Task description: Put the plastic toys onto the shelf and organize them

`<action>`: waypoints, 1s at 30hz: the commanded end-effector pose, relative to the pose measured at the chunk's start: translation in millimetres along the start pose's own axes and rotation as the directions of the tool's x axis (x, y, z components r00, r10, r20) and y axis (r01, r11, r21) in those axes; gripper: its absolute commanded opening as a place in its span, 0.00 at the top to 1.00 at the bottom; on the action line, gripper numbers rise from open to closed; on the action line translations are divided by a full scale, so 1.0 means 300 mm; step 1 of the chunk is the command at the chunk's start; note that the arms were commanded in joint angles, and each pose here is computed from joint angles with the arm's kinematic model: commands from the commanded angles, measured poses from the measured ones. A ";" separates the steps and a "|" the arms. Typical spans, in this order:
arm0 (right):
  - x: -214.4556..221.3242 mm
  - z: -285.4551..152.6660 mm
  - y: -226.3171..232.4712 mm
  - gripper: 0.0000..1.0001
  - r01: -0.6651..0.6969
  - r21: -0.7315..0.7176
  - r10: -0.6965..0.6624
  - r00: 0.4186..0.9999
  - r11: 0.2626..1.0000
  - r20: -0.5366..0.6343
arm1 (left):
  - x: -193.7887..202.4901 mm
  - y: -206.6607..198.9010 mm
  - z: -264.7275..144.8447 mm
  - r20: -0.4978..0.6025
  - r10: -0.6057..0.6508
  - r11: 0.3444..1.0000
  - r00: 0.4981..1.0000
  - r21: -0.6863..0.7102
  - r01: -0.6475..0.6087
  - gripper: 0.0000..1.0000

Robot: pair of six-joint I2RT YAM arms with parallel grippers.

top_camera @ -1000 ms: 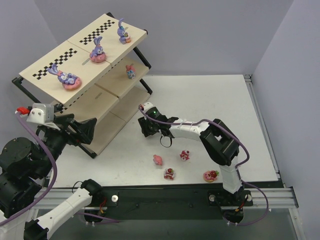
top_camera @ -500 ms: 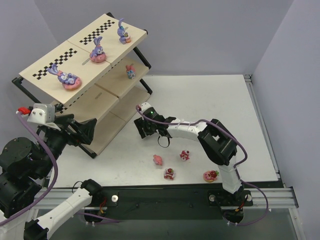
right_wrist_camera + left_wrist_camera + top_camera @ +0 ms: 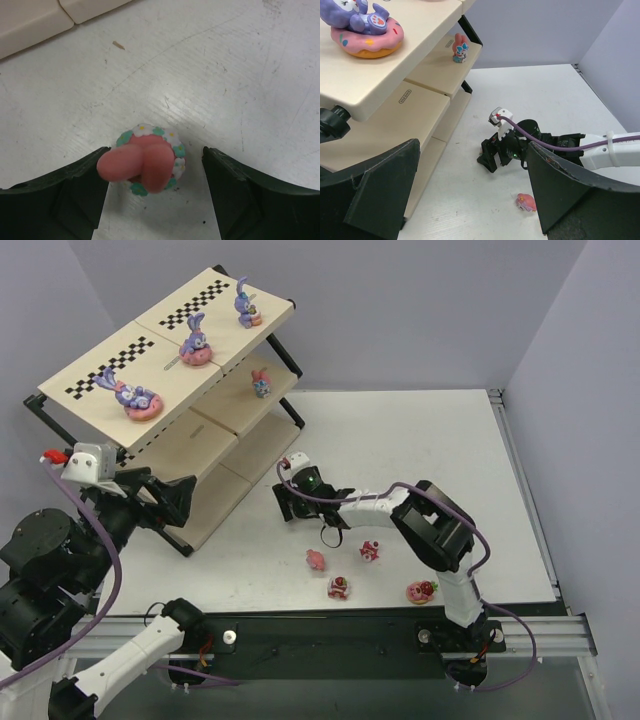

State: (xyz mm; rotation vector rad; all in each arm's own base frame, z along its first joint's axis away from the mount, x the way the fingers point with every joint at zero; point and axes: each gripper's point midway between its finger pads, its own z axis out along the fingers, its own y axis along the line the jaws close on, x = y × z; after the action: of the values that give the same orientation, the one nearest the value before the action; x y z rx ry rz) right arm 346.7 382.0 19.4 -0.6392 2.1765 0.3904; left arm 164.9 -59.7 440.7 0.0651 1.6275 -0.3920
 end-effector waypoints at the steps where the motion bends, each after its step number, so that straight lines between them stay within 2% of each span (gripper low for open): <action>1: -0.104 -0.027 0.005 0.27 -0.048 -0.005 0.048 0.982 0.999 0.181 | -0.022 -0.022 0.017 0.003 0.002 1.000 1.000 0.021 -0.002 0.03; 5: -0.082 -0.038 0.004 0.28 -0.038 -0.030 0.044 0.971 0.999 0.233 | -0.001 -0.056 0.031 0.002 0.003 0.997 1.000 0.079 -0.004 0.03; 13: -0.015 -0.033 0.029 0.35 -0.039 -0.069 0.058 0.952 0.997 0.300 | -0.011 -0.088 0.018 0.092 -0.044 0.988 0.995 0.154 0.030 0.03; 19: -0.032 -0.013 0.043 0.42 -0.032 -0.070 0.054 0.939 0.997 0.341 | 0.054 -0.100 0.052 0.065 -0.031 0.985 0.997 0.173 0.019 0.03; 21: -0.032 0.000 0.041 0.49 -0.025 -0.060 0.044 0.940 0.998 0.339 | 0.076 -0.098 0.061 0.054 -0.021 0.985 0.998 0.171 0.011 0.03; 24: -0.050 0.008 0.042 0.65 -0.029 -0.053 0.046 0.937 0.998 0.347 | 0.099 -0.098 0.069 0.043 -0.009 0.985 0.999 0.174 0.002 0.03; 25: -0.055 0.009 0.039 0.75 -0.032 -0.048 0.046 0.936 0.998 0.350 | 0.103 -0.099 0.069 0.043 -0.004 0.984 0.999 0.178 -0.003 0.03; 27: -0.071 0.004 0.039 0.86 -0.034 -0.043 0.047 0.934 0.998 0.354 | 0.125 -0.094 0.072 0.034 -0.002 0.985 0.999 0.175 -0.004 0.03; 28: -0.079 0.001 0.032 0.97 -0.037 -0.032 0.046 0.933 0.999 0.356 | 0.136 -0.092 0.075 0.032 -0.001 0.985 1.000 0.174 -0.005 0.03; 30: -0.113 -0.014 0.035 1.00 -0.029 -0.025 0.036 0.930 0.999 0.365 | 0.146 -0.087 0.068 0.040 -0.005 0.985 0.999 0.175 -0.002 0.03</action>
State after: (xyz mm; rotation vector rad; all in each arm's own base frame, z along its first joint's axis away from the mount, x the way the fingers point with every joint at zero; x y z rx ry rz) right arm 345.8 389.7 21.8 -0.5238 1.8858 0.5065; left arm 176.7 -98.3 391.1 0.1832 1.6277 -0.5064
